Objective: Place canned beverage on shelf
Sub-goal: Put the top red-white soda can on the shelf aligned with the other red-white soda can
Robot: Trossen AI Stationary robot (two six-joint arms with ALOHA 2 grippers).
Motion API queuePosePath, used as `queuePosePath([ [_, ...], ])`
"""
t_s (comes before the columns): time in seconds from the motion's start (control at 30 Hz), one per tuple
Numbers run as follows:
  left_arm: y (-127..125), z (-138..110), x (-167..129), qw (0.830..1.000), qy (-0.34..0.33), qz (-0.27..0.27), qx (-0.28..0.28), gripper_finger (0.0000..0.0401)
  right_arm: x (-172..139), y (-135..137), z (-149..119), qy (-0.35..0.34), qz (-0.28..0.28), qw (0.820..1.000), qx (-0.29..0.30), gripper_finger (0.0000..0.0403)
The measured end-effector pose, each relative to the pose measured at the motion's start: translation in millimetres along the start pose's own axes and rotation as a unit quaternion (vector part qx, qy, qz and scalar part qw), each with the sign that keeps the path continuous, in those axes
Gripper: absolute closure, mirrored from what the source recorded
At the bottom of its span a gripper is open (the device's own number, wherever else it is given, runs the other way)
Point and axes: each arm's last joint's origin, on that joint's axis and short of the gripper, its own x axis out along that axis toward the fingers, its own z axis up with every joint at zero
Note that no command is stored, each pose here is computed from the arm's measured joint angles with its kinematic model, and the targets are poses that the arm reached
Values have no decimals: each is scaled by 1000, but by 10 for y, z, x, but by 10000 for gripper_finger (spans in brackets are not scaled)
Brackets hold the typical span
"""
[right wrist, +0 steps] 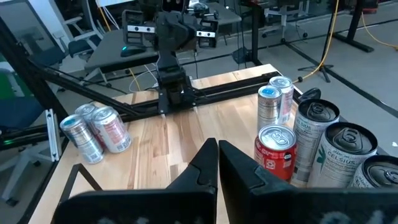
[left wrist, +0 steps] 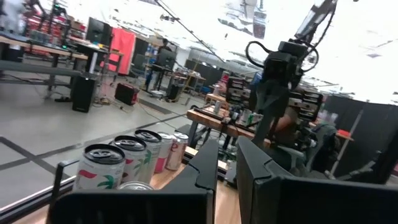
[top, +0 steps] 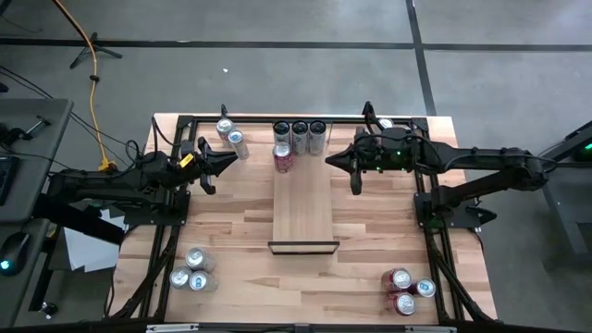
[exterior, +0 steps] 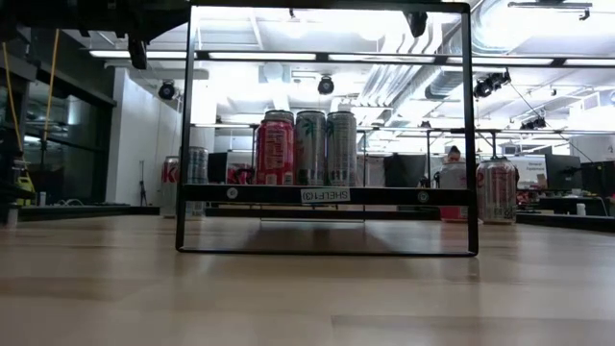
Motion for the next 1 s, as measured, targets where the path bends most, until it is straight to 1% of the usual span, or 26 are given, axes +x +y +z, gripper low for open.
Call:
queuePosePath([
  [0.13, 6, 1, 0, 1000, -3, 10, 0, 395, 0, 0, -1, 0, 0, 1000, -1, 403],
  [1.0, 5, 1, 0, 1000, -2, 9, 0, 396, 1, -6, -1, -1, -9, 1000, -1, 402],
])
